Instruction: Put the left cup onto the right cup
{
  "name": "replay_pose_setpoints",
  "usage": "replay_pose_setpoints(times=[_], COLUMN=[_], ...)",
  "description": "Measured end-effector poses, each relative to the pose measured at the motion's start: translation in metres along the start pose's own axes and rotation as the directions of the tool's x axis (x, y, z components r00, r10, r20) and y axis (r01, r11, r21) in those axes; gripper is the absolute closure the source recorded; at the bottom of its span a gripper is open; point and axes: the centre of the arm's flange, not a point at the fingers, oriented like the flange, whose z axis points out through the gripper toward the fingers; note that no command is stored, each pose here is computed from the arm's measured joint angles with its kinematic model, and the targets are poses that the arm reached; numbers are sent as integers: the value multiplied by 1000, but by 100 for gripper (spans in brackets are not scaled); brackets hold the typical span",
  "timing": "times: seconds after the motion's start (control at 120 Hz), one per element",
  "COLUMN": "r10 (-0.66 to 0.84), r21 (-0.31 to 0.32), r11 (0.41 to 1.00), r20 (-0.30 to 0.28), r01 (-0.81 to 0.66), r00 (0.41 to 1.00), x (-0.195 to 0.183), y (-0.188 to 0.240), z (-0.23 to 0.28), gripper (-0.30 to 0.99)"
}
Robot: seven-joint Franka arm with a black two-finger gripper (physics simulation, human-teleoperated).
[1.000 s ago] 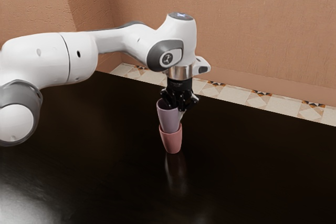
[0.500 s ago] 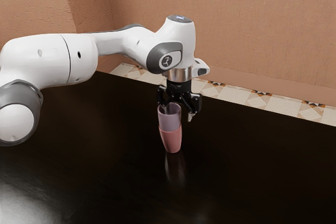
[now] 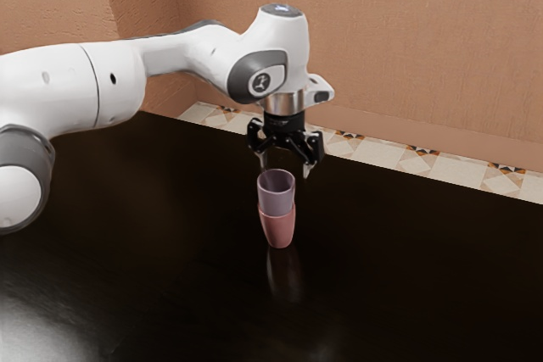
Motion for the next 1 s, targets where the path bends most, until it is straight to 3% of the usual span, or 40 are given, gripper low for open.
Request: replay_pose_setpoints(times=[0.158,0.308,0.475,0.708,1.0], r10=[-13,-37,-111,-164,-12], r21=[1,22,52,14,-34], r11=[1000,999,993,987,999], r20=[-43,-39,19,114,159], r01=[13,37,110,163,17], r00=[999,999,994,980,987], x=[-6,-19,-25,-35,-41], y=[-12,-33,-104,-214,-227], z=[-38,-62,-63,-60,-63], gripper=[0,0,0,0,0])
